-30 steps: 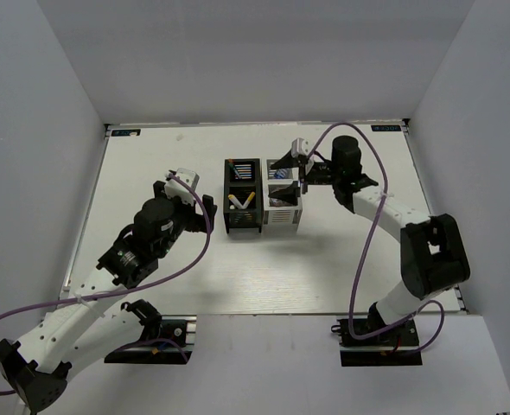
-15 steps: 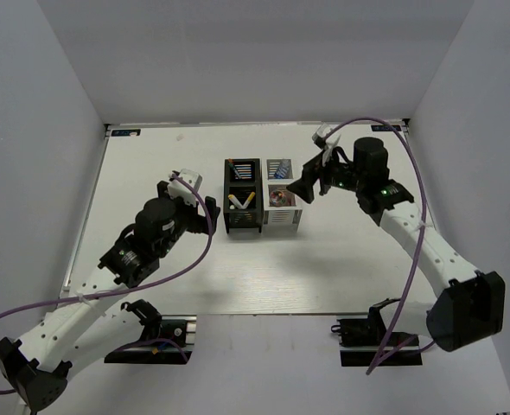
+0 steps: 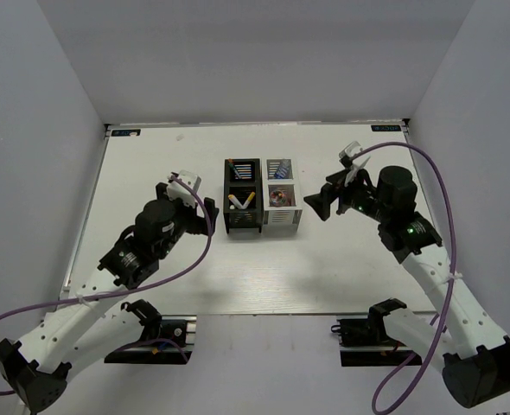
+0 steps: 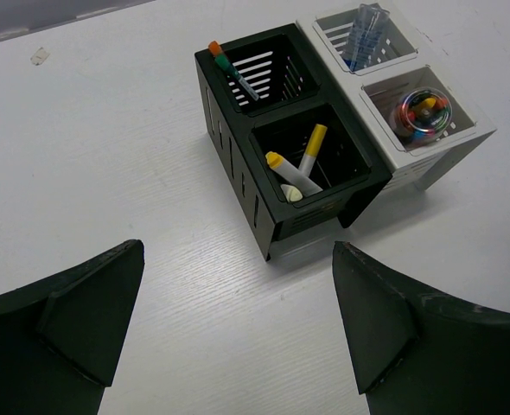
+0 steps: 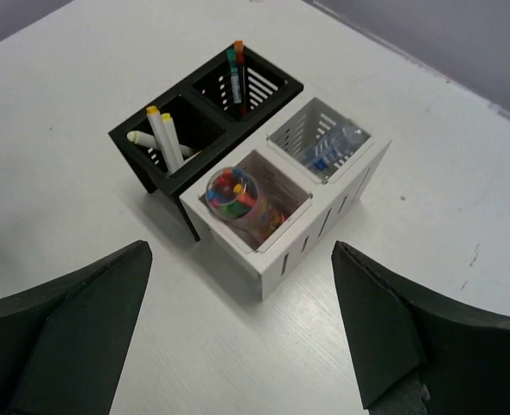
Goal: Sort the stationery into containers
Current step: Reset both arms
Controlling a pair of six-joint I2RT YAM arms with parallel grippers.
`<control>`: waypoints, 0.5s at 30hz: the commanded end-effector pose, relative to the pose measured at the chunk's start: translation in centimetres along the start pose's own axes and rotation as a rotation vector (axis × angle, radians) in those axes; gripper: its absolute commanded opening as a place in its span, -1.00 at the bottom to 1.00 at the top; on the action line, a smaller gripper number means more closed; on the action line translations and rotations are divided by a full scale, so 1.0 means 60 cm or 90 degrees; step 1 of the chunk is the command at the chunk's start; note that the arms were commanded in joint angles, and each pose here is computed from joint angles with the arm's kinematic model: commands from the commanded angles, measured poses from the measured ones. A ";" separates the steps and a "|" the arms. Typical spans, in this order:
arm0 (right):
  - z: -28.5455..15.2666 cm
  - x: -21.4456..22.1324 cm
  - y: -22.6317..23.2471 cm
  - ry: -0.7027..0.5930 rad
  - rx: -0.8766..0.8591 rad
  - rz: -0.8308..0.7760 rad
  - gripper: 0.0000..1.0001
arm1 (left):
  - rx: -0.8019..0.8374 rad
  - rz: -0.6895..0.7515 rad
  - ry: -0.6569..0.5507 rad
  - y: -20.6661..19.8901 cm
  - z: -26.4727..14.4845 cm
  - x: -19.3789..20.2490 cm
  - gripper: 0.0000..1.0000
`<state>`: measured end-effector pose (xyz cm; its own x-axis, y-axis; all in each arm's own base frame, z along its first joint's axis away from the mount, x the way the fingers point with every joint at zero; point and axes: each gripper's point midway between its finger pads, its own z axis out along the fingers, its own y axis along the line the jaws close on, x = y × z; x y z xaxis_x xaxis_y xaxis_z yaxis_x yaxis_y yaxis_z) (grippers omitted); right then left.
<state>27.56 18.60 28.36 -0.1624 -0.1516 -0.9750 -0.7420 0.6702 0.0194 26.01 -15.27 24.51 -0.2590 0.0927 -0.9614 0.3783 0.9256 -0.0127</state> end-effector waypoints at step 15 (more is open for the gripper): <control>-0.015 0.027 0.006 -0.013 0.012 -0.009 0.81 | 0.025 0.003 -0.052 0.003 -0.038 -0.013 0.99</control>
<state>26.20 17.96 25.47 -0.2052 -0.1620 -0.9652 -0.7338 0.6780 0.0422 24.65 -14.30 25.18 -0.2139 0.0737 -0.9741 0.3904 0.9205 -0.0161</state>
